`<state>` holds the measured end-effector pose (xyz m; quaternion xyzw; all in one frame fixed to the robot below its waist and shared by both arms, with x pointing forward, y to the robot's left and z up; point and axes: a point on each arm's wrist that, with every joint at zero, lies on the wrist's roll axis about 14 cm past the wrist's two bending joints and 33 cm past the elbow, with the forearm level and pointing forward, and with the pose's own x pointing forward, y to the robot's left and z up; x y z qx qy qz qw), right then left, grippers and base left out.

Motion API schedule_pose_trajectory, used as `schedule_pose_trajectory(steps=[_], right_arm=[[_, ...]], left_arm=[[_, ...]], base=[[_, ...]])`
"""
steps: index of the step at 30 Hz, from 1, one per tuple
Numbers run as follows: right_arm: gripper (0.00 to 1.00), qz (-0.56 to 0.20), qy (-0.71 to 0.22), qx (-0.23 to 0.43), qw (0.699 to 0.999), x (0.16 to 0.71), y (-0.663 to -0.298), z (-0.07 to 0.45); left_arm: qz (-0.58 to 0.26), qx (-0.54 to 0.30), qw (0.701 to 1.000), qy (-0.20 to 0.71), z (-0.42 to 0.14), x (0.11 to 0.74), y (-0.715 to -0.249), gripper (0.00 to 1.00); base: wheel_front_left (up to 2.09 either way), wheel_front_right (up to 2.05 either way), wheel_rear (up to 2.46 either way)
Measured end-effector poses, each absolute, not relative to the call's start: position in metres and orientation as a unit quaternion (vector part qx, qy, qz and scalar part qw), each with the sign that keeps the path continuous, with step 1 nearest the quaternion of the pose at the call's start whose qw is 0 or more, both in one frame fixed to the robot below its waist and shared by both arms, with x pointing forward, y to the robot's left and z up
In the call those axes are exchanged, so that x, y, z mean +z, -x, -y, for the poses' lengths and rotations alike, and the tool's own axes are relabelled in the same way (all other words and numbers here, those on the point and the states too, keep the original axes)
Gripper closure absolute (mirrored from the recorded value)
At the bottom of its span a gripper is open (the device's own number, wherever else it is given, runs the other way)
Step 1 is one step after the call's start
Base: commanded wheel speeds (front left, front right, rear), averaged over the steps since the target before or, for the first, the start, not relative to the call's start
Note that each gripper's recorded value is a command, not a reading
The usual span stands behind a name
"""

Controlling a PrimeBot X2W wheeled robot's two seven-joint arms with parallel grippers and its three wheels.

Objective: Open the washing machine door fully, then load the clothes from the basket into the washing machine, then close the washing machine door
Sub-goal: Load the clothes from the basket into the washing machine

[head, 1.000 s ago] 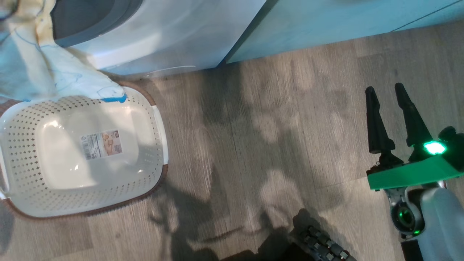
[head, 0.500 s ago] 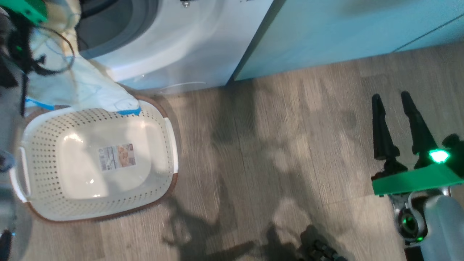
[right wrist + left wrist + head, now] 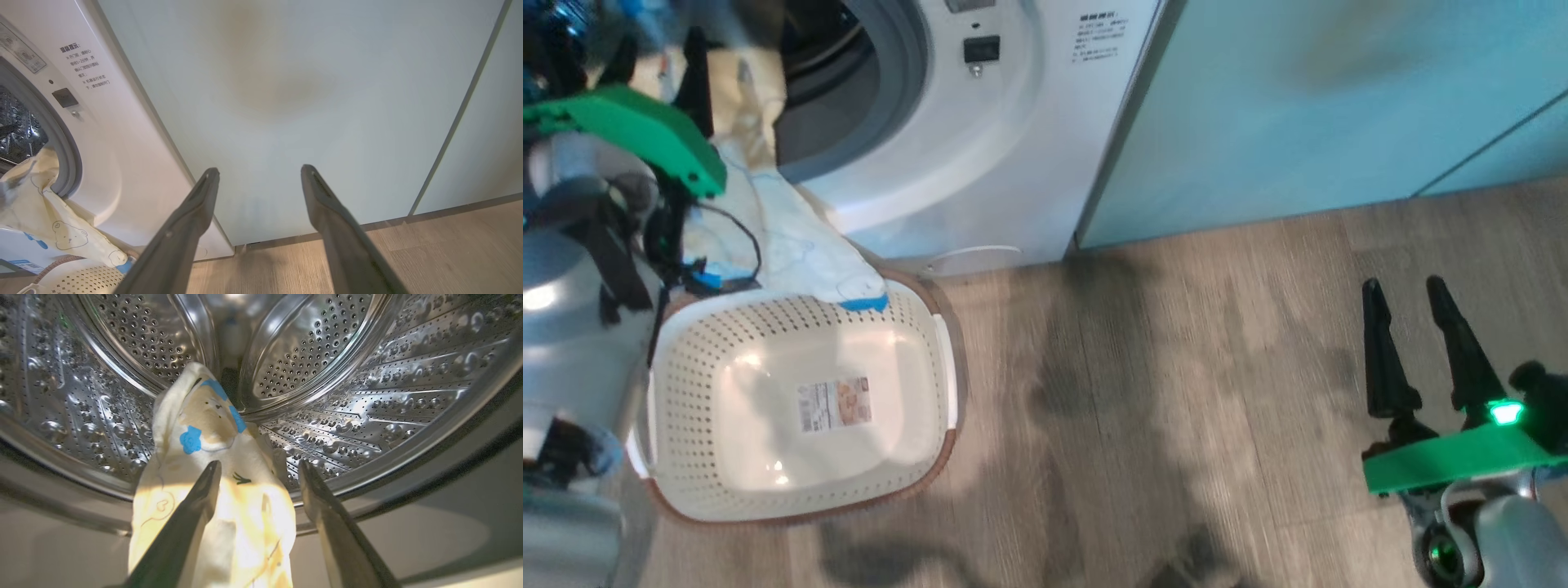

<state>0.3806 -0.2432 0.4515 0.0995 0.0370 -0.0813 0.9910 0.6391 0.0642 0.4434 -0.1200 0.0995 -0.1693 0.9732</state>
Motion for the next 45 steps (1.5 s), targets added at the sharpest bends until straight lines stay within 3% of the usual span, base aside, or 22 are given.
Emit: schedule_pose_trajectory(steps=[23,34,45], right_arm=[[0.0,-0.002,-0.12,-0.066,0.991,0.476,-0.34,0.232],[0.0,0.007,-0.122,-0.063,0.99,0.481,-0.328,0.232],[0.0,0.005,-0.123,-0.06,0.991,0.479,-0.327,0.229]], left_arm=[[-0.08,-0.13,0.983,0.105,-0.116,0.45,-0.507,0.0],[-0.055,-0.074,0.989,0.115,-0.152,0.455,-0.459,0.0],[-0.092,-0.068,0.988,0.102,-0.158,0.428,-0.434,0.0]], base=[[0.0,0.0,0.0],[0.0,0.0,0.0],[0.0,0.0,0.0]])
